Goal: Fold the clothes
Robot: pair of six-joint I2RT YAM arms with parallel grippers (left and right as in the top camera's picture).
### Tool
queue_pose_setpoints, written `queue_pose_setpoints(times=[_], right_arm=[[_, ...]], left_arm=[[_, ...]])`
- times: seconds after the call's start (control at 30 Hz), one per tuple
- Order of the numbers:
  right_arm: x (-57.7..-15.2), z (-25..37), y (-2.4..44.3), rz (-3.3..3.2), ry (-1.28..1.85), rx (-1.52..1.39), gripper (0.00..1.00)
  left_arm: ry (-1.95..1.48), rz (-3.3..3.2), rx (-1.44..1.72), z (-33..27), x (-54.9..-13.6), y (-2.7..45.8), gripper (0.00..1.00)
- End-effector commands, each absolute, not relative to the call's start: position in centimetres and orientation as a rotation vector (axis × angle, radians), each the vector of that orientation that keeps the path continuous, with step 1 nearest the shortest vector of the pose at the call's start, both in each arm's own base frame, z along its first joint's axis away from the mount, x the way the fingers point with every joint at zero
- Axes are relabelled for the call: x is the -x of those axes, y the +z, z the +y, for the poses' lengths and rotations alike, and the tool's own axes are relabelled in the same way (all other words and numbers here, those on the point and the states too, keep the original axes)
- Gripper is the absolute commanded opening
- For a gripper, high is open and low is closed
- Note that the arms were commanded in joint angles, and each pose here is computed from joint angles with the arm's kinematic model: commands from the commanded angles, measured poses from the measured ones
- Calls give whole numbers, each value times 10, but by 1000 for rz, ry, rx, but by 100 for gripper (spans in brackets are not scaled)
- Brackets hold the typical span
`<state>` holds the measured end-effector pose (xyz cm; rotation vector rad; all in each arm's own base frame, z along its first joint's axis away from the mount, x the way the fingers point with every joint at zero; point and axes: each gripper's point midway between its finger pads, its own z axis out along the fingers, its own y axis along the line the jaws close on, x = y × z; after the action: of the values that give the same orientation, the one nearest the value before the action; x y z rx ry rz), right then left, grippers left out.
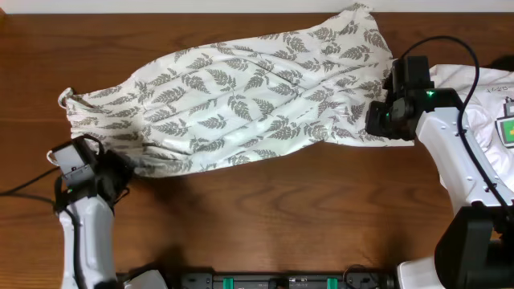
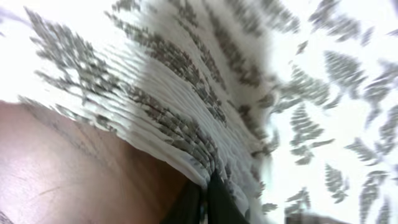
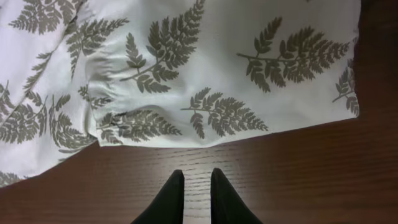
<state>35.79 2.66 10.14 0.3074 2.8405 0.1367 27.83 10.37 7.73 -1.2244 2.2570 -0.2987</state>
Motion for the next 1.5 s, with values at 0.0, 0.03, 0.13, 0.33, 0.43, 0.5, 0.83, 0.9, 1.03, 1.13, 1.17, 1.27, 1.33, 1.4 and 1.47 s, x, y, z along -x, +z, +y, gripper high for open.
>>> queue_pose_setpoints(times=[0.0, 0.03, 0.13, 0.33, 0.43, 0.5, 0.83, 0.9, 1.03, 1.13, 1.17, 1.27, 1.33, 1.4, 1.47], right_arm=[[-358, 26, 99, 2844, 126, -308, 14], [-358, 26, 99, 2844, 126, -308, 14], [-358, 26, 99, 2844, 127, -308, 14], [-358, 26, 99, 2845, 127, -307, 14], [-358, 26, 99, 2845, 126, -307, 14], [-358, 26, 99, 2846, 126, -307, 13], [-362, 26, 94, 2850, 112, -202, 1], [-369, 27, 88, 2845, 105, -148, 1], [-391, 28, 67, 2820, 97, -78, 1], [-410, 28, 46, 2798, 94, -51, 1], [-414, 28, 38, 2796, 93, -51, 1], [-423, 26, 15, 2803, 79, -59, 1], [-422, 20, -2, 2829, 49, -99, 1], [-418, 13, -14, 2859, 30, -159, 1], [-412, 8, -24, 2893, 26, -184, 1]], left_arm=[[-220, 2202, 1256, 116, -275, 85, 6], [-202, 2197, 1260, 118, -274, 86, 6], [-164, 2181, 1264, 125, -276, 85, 6], [-104, 2098, 1236, 145, -295, 90, 6], [-104, 2067, 1217, 151, -307, 90, 6], [-105, 2057, 1211, 154, -313, 86, 6], [-101, 2114, 1246, 159, -323, 45, 6], [-101, 2122, 1251, 159, -324, 40, 6], [-87, 2119, 1255, 162, -325, 38, 6], [-68, 2113, 1258, 164, -324, 38, 6], [-68, 2113, 1258, 165, -324, 38, 6], [-54, 2108, 1262, 167, -323, 39, 6], [-18, 2097, 1271, 171, -321, 39, 6], [33, 2080, 1282, 178, -319, 40, 6], [101, 2052, 1296, 188, -316, 43, 6]])
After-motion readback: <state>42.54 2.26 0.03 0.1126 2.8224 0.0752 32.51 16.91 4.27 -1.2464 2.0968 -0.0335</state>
